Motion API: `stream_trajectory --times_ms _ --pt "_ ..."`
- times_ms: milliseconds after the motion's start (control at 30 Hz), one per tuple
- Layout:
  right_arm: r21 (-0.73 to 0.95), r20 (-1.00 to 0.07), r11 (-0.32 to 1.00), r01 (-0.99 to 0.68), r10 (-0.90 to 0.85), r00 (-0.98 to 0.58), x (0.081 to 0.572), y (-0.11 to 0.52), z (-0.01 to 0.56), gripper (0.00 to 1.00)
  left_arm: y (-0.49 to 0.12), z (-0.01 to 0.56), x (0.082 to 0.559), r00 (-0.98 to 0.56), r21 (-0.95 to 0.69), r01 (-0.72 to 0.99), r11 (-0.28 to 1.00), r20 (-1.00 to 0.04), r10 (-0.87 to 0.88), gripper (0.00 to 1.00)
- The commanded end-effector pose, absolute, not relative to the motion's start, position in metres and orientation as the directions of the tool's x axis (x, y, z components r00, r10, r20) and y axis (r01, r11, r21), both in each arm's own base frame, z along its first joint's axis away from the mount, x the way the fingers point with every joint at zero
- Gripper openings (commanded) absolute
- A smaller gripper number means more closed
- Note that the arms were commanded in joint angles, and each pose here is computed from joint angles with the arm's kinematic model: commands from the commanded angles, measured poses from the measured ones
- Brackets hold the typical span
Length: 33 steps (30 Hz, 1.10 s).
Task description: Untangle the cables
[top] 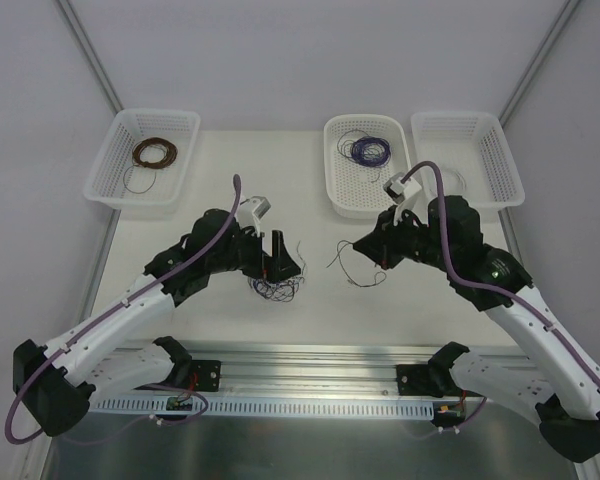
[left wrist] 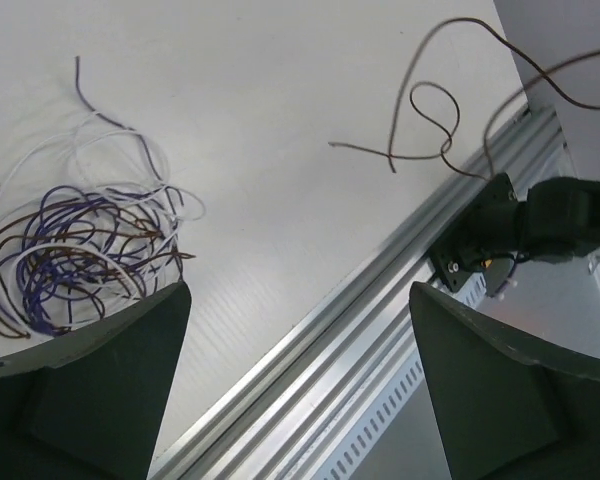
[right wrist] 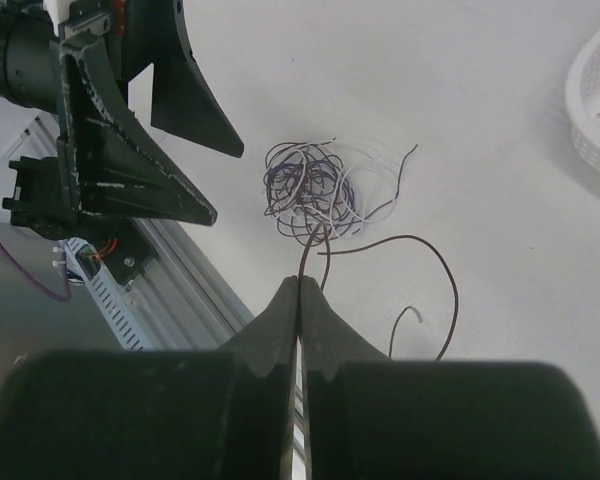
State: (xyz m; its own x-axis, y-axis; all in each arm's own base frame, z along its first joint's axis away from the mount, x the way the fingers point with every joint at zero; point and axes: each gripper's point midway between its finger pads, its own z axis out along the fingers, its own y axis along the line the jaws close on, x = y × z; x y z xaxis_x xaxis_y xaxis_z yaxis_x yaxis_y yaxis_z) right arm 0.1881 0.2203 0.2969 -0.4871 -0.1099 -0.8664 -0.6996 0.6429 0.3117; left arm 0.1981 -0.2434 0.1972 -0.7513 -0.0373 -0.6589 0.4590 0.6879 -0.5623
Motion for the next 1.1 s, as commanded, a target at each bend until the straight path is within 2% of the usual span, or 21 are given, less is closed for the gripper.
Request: stream_trajectory --times_ms 0,133,300,433,500,567,600,700,733,800,867,967,1000,1067 --pt "0.354 -0.883 0.582 -0.732 -0.051 -0.467 0.189 0.236 0.315 0.01 -0.269 0.234 0.193 -0.639 -0.502 0.642 0.579 -0.768 0.042 0.92" --pt "0.365 -0.881 0.565 -0.74 -0.047 -0.47 0.19 0.241 0.314 0.01 -0.296 0.246 0.187 -0.587 -0.482 0.711 0.512 -0.807 0.056 0.9" --pt "0.425 -0.866 0.527 -0.736 0.0 -0.5 0.188 0.251 0.32 0.01 -0.318 0.25 0.191 -0.575 -0.483 0.726 0.49 -0.817 0.047 0.86" --pt "0.453 -0.86 0.492 -0.743 0.021 -0.511 0.186 0.259 0.323 0.01 -0.334 0.242 0.195 -0.595 -0.495 0.712 0.497 -0.802 0.053 0.8" --pt "0.461 -0.859 0.486 -0.743 0.032 -0.512 0.187 0.261 0.325 0.01 -0.338 0.238 0.196 -0.601 -0.495 0.702 0.512 -0.797 0.054 0.74" --pt "0.463 -0.858 0.485 -0.742 0.035 -0.512 0.188 0.262 0.325 0.01 -0.34 0.233 0.198 -0.608 -0.494 0.692 0.526 -0.792 0.057 0.64" --pt "0.463 -0.859 0.483 -0.743 0.037 -0.511 0.187 0.262 0.325 0.01 -0.34 0.231 0.197 -0.616 -0.5 0.686 0.528 -0.785 0.058 0.5" --pt "0.457 -0.857 0.515 -0.725 0.039 -0.513 0.192 0.259 0.318 0.01 -0.339 0.23 0.196 -0.625 -0.51 0.678 0.53 -0.779 0.05 0.23" --pt "0.454 -0.859 0.524 -0.721 0.042 -0.51 0.193 0.258 0.317 0.01 -0.339 0.232 0.195 -0.626 -0.513 0.676 0.53 -0.779 0.045 0.09" --pt "0.451 -0.855 0.549 -0.704 0.041 -0.517 0.197 0.255 0.309 0.01 -0.337 0.233 0.196 -0.627 -0.516 0.667 0.537 -0.778 0.032 0.0" --pt "0.455 -0.849 0.571 -0.683 0.046 -0.527 0.2 0.253 0.303 0.05 -0.334 0.237 0.198 -0.624 -0.518 0.659 0.546 -0.781 0.012 0.0" --pt "0.444 -0.847 0.609 -0.657 0.046 -0.53 0.205 0.248 0.294 0.25 -0.331 0.242 0.204 -0.63 -0.532 0.623 0.574 -0.776 -0.035 0.0" --pt "0.44 -0.843 0.626 -0.644 0.042 -0.536 0.206 0.245 0.289 0.38 -0.331 0.243 0.205 -0.641 -0.548 0.601 0.582 -0.765 -0.058 0.0" --pt "0.42 -0.851 0.663 -0.619 0.052 -0.522 0.21 0.237 0.287 0.44 -0.328 0.246 0.212 -0.644 -0.559 0.563 0.609 -0.758 -0.101 0.0"
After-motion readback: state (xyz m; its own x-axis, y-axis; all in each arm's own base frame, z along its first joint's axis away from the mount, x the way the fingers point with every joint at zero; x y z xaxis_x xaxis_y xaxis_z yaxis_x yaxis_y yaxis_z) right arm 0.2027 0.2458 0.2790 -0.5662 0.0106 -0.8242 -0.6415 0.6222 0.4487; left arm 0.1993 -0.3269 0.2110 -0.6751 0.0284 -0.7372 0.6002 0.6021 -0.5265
